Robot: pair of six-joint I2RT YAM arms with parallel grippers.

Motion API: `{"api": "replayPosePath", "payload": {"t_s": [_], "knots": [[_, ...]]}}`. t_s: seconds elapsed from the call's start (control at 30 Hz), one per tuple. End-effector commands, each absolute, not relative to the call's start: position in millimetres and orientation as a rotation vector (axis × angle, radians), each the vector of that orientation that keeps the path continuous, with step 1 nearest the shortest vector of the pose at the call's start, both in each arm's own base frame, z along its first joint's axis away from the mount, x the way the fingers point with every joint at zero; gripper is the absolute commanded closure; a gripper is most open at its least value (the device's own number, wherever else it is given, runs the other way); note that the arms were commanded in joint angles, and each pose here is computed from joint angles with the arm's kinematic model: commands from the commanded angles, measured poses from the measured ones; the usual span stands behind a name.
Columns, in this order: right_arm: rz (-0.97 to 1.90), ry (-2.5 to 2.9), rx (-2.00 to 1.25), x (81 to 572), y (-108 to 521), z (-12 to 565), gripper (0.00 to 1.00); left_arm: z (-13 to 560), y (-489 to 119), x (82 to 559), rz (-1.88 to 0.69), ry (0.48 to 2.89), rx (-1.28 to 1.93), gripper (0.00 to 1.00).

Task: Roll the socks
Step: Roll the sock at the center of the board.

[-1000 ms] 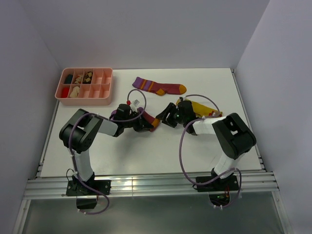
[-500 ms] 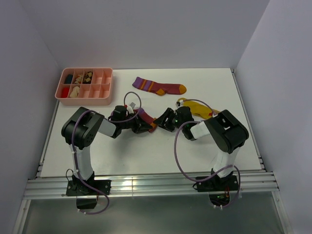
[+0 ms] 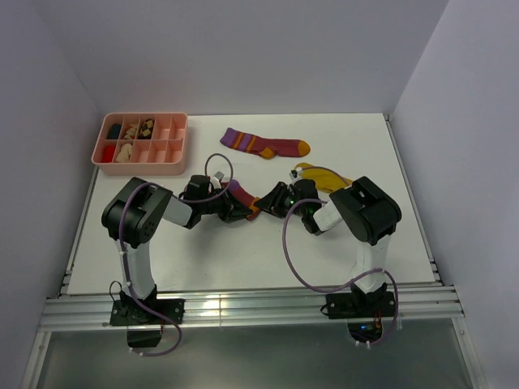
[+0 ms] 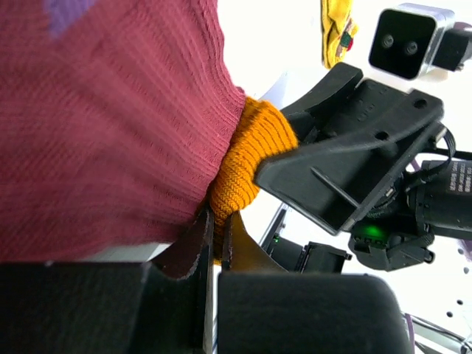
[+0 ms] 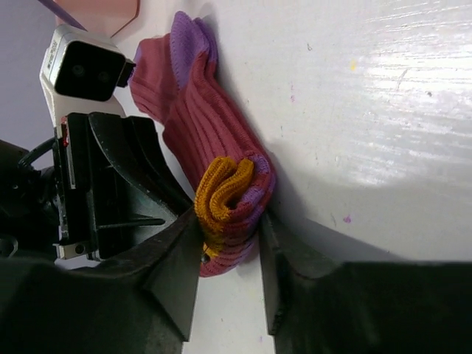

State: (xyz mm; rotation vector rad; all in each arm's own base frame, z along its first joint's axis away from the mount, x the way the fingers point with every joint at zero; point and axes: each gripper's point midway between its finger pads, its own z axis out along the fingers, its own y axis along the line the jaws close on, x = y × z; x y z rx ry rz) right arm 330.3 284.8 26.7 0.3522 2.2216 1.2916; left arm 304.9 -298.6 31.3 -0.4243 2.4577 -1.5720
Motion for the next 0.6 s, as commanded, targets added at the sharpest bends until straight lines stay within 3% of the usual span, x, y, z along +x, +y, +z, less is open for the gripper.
{"api": "replayPosePath", "payload": {"t_s": [0.0,0.07,0.17,0.2,0.27,0.37,0.5,0.57], "knots": [[1.273,2.25,0.349,333.0,284.0,10.0,0.6,2.1,-291.0,292.5,-1.508,2.578,-0.507,0.99],[1.279,2.245,0.336,335.5,285.7,11.0,0.66,0.7,-290.8,292.1,-1.505,2.584,-0.51,0.99],[1.27,2.255,0.321,335.5,285.9,12.7,0.94,0.9,-290.1,292.5,-1.489,2.588,-0.488,0.99],[1.251,2.273,0.317,335.4,285.5,16.3,0.99,1.6,-289.6,294.6,-1.474,2.582,-0.479,0.99],[1.179,2.306,0.297,338.1,281.0,16.3,1.0,4.1,-288.5,300.0,-1.436,2.575,-0.457,0.99],[1.033,2.375,0.315,342.4,269.9,19.1,1.0,13.5,-286.0,310.6,-1.324,2.547,-0.338,0.9],[0.83,2.502,0.401,346.1,253.1,20.9,1.0,21.9,-284.8,316.1,-1.16,2.527,-0.225,0.61],[0.764,2.542,0.411,347.0,248.7,21.9,1.0,33.6,-281.7,326.8,-1.053,2.463,-0.164,0.53]]}}
